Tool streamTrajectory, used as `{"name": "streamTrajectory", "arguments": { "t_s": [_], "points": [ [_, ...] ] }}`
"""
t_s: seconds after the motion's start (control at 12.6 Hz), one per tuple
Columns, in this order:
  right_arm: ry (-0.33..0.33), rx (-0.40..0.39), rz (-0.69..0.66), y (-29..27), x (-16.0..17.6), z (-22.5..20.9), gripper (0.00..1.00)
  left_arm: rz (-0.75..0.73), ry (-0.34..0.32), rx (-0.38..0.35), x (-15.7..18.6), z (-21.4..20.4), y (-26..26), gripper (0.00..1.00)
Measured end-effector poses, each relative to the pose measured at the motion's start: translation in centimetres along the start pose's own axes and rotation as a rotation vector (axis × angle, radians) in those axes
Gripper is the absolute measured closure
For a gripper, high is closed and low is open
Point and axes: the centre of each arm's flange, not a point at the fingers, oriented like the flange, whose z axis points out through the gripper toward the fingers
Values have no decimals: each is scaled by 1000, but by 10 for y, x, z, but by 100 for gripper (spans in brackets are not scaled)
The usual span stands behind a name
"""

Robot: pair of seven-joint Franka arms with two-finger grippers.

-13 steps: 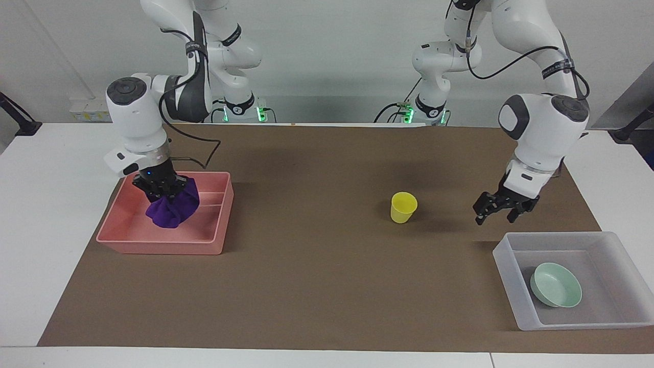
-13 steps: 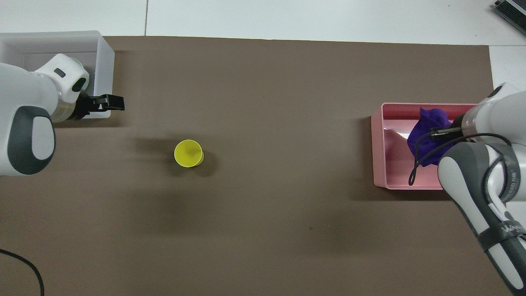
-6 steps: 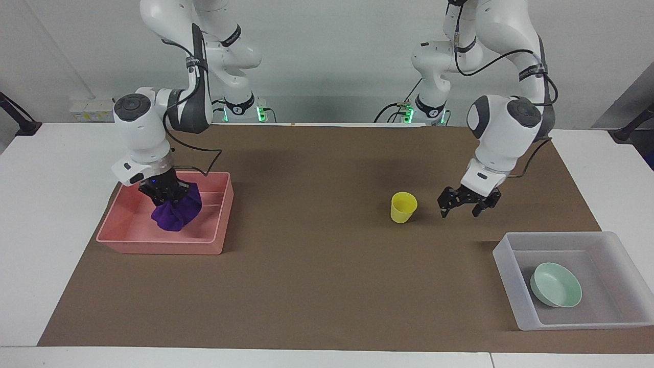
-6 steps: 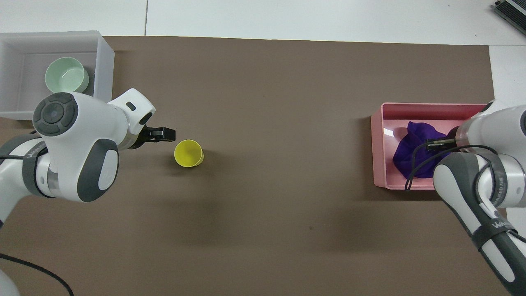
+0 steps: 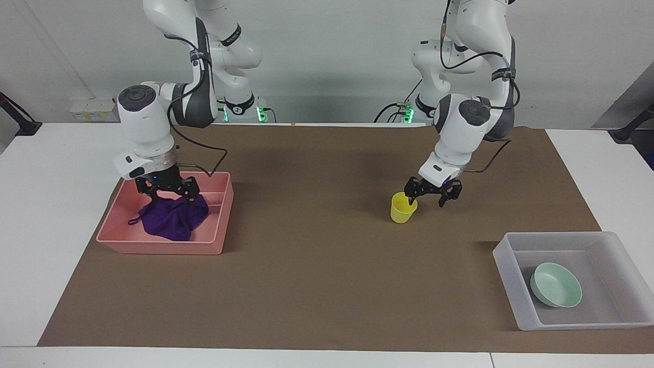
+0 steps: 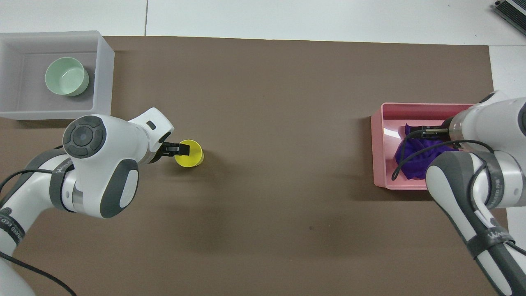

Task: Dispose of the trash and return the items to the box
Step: 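Lift the yellow cup into the green bowl while the right gripper withdraws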

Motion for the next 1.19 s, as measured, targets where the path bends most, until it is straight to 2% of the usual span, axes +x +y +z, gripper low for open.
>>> {"name": "streamTrajectory", "arguments": {
  "t_s": [0.08,0.24,0.56,0.63,0.87,1.19],
  "points": [
    [-2,13,35,-8,0,-9,0,6,4,-1,-3,4,4,7],
    [-22,56,88,-8,4,-36,0,5,14,-5,-5,9,11,39],
    [-54,61,116,7,14,-105,0,-15,31,-12,-6,9,23,92],
    [-62,59,121,11,14,-124,0,-22,45,-14,-3,5,20,97],
    [-80,57,137,24,-1,-175,0,-94,102,-17,26,-28,-16,97],
    [-84,58,133,39,-12,-224,0,-207,181,10,68,-85,-123,97]
  ]
}}
